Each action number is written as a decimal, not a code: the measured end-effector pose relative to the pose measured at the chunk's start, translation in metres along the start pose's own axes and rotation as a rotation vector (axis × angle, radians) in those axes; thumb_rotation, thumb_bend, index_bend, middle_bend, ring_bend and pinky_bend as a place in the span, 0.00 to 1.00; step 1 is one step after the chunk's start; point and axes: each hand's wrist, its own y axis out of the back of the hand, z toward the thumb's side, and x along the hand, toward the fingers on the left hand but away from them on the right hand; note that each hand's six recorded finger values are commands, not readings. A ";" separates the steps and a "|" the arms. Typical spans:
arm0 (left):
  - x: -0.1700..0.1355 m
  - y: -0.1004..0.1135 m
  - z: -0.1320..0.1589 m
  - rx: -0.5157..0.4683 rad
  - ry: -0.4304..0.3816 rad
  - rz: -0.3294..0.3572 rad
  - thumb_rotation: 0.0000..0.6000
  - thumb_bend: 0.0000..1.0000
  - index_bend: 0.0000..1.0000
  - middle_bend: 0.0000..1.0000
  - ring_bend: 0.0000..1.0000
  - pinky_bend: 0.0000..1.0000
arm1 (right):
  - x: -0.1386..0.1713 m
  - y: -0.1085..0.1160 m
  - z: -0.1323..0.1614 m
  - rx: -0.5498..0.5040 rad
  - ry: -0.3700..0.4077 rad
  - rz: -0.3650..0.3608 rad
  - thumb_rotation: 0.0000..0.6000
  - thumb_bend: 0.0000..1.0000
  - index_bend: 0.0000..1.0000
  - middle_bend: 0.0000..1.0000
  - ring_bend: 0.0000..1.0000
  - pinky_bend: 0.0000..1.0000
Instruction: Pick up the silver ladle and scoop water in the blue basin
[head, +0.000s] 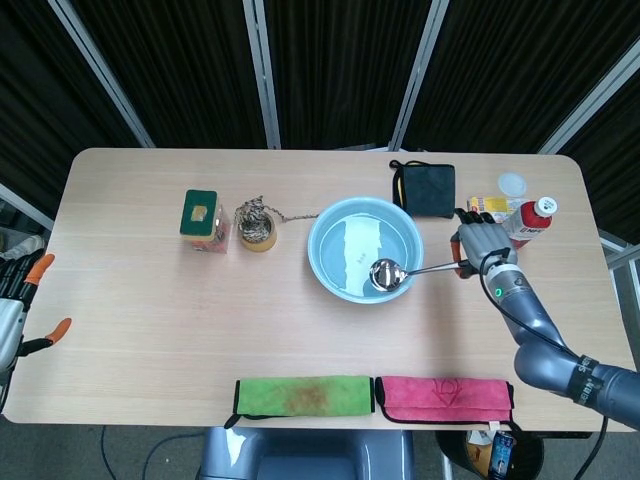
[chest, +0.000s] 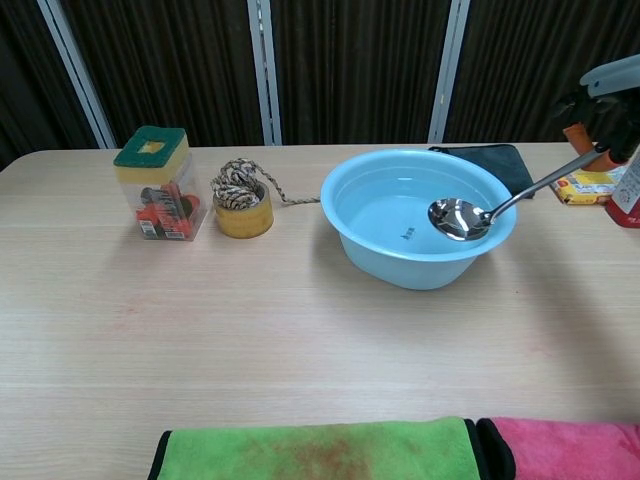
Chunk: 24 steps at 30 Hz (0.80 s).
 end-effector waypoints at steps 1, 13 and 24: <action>0.001 0.000 -0.001 -0.002 0.005 0.001 1.00 0.26 0.00 0.00 0.00 0.00 | -0.004 -0.001 0.004 0.004 0.004 0.004 1.00 0.39 0.68 0.00 0.00 0.00; 0.002 0.003 -0.005 -0.029 0.007 -0.002 1.00 0.26 0.00 0.00 0.00 0.00 | -0.036 -0.032 0.027 0.034 0.017 0.065 1.00 0.39 0.68 0.00 0.00 0.00; 0.003 0.009 -0.012 -0.050 0.012 0.006 1.00 0.27 0.00 0.00 0.00 0.00 | -0.050 -0.050 0.047 0.043 0.027 0.083 1.00 0.39 0.68 0.00 0.00 0.00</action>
